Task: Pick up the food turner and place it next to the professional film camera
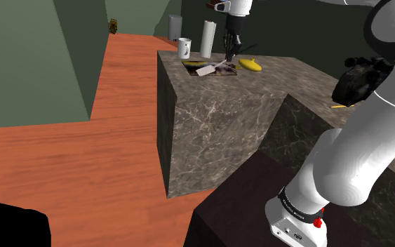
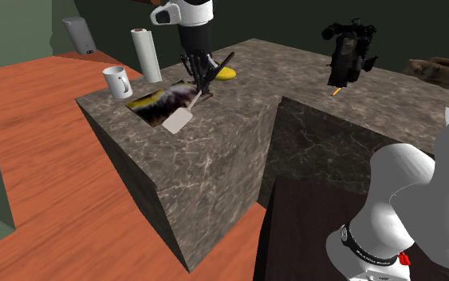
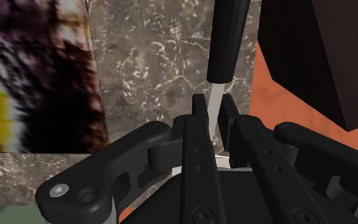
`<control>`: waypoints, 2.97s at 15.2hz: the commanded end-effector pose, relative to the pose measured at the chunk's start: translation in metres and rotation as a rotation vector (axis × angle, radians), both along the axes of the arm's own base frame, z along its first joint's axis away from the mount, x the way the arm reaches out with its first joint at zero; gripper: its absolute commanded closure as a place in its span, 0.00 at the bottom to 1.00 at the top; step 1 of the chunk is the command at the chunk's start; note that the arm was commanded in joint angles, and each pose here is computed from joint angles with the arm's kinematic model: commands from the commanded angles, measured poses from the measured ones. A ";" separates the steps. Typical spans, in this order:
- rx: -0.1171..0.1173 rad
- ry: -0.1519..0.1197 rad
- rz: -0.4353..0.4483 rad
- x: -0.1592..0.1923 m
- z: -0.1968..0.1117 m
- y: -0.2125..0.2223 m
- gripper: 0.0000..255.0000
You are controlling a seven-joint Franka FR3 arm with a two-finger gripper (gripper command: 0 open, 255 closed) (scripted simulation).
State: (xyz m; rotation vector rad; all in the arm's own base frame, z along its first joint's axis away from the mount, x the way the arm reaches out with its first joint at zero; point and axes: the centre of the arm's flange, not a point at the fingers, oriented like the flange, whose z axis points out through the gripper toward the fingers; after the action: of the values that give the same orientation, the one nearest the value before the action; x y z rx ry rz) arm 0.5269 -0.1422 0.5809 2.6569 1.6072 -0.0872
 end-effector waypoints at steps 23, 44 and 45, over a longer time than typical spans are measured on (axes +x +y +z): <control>0.000 0.000 0.000 0.001 0.127 0.000 1.00; 0.000 0.000 0.000 -0.137 0.174 -0.078 1.00; 0.000 0.000 0.000 -0.148 0.174 -0.085 1.00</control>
State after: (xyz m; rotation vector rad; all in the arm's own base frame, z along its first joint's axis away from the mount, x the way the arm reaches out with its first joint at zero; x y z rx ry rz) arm 0.3904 -0.2195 0.7539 2.6576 1.6067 -0.0868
